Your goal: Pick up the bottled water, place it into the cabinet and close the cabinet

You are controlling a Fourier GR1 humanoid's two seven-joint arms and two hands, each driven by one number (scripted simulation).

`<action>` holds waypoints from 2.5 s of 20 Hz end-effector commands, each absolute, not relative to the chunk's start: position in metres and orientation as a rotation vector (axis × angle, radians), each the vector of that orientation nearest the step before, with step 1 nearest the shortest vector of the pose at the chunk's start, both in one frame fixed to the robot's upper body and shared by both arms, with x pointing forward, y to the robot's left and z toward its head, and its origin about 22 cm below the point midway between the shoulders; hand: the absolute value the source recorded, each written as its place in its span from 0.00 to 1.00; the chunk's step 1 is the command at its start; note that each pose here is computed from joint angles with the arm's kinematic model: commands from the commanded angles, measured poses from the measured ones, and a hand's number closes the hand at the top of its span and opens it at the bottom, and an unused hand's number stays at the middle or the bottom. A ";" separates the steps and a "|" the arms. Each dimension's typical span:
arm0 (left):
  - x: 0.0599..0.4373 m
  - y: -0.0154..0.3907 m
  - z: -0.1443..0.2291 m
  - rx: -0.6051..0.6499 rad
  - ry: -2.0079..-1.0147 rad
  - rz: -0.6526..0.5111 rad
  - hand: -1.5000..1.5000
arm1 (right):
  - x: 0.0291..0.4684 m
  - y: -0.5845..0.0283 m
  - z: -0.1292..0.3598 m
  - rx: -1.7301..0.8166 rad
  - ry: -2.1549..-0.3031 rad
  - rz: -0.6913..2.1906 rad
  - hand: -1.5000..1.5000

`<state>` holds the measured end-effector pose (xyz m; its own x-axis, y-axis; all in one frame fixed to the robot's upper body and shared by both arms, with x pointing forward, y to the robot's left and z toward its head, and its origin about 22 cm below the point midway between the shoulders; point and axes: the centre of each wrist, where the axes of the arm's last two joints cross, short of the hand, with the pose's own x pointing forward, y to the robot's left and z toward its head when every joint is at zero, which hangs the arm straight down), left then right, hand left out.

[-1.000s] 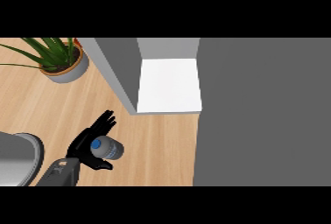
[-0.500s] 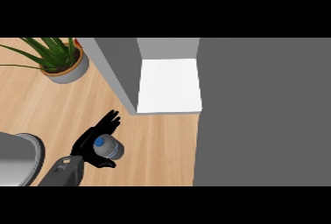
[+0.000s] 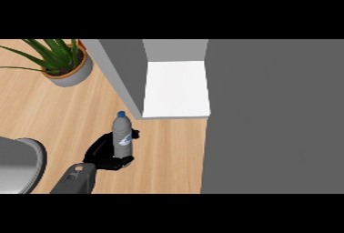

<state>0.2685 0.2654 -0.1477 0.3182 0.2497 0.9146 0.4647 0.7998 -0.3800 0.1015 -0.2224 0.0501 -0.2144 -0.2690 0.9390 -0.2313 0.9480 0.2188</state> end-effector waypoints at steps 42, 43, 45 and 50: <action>0.263 0.242 -0.063 -0.565 -1.564 0.318 1.00 | 0.106 -0.221 0.034 0.381 -1.801 -0.043 0.00; 0.260 0.239 -0.057 -0.557 -1.579 0.294 1.00 | 0.100 -0.213 0.032 0.393 -1.786 -0.058 0.00; 0.258 0.212 -0.052 -0.549 -1.573 0.270 1.00 | 0.102 -0.208 0.042 0.403 -1.782 -0.039 0.00; 0.279 0.180 -0.012 -0.533 -1.626 0.229 1.00 | 0.102 -0.212 0.049 0.387 -1.777 -0.062 0.00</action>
